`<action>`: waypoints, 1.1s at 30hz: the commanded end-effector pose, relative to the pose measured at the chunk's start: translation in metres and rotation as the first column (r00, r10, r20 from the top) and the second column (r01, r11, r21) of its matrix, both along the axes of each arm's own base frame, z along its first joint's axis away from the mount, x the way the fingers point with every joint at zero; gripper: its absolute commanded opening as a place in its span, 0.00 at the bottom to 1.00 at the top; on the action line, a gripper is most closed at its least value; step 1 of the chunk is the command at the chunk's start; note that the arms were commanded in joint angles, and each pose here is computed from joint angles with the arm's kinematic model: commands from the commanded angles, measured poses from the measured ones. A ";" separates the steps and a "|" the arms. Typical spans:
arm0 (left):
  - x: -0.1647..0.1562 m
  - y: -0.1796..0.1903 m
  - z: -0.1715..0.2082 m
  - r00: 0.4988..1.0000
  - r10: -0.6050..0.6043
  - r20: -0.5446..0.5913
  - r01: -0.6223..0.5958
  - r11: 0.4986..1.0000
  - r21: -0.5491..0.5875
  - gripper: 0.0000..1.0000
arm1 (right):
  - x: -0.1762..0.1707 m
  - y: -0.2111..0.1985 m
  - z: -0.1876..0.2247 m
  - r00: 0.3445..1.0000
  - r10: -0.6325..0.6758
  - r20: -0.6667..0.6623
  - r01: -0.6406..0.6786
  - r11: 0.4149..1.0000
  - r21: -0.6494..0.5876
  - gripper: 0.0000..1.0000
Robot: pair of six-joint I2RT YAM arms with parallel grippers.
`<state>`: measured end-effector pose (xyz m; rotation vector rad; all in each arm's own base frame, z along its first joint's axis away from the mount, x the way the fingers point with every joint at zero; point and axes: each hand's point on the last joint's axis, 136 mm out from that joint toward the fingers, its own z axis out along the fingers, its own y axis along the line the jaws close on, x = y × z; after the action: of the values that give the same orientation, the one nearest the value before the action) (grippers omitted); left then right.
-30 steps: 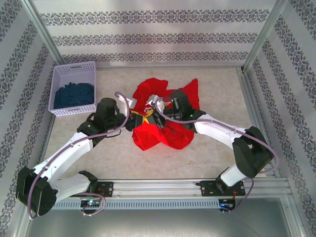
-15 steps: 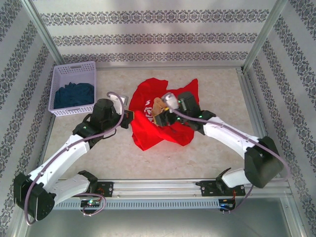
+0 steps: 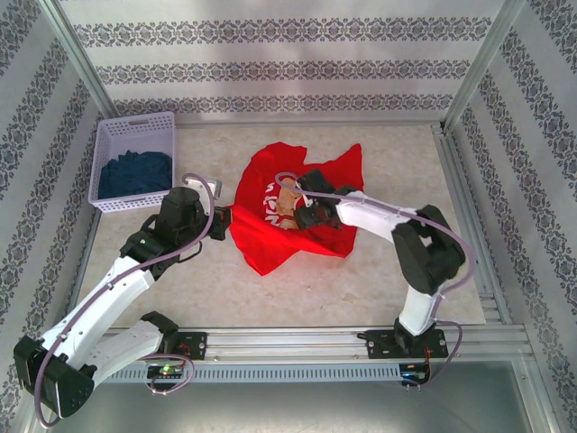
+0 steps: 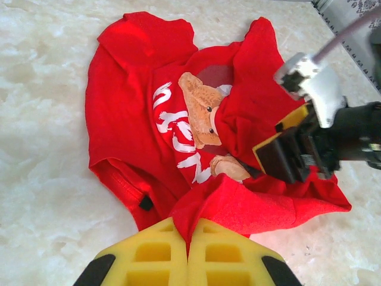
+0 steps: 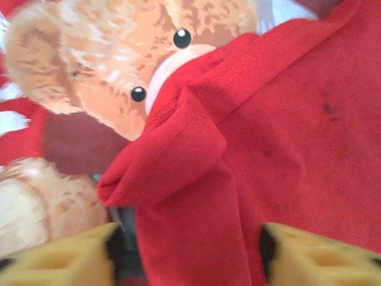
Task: Fold the inside-out t-shirt
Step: Turn over the T-shirt at the center of the table.
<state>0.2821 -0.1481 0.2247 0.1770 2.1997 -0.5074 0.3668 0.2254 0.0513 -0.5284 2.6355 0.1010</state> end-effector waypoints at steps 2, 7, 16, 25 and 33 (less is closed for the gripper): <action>0.001 0.014 0.000 0.998 0.064 -0.006 -0.064 0.998 0.022 0.00 | 0.019 -0.019 -0.018 0.999 -0.036 -0.031 0.032 0.995 -0.098 0.31; 0.008 0.040 0.013 0.979 0.200 0.033 -0.201 0.978 0.049 0.00 | 0.034 -0.033 0.046 0.992 -0.039 0.117 0.043 0.999 -0.032 0.00; 0.029 0.098 0.109 0.885 0.422 0.196 -0.426 0.904 -0.025 0.00 | 0.022 -0.105 0.214 0.890 -0.303 0.342 0.107 0.866 0.488 0.00; 0.001 0.095 0.053 0.942 0.335 0.015 -0.335 0.939 0.079 0.00 | -0.058 -0.175 0.092 0.779 -0.624 0.051 0.522 0.692 0.499 0.04; -0.023 0.088 -0.009 0.940 0.312 -0.140 -0.304 0.950 0.075 0.00 | -0.104 -0.173 0.021 0.751 -0.656 -0.081 0.639 0.688 0.344 0.47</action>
<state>0.2667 -0.0580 0.2123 -0.1651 2.3303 -0.2470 0.2521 0.0545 0.0585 0.5040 2.5657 0.3557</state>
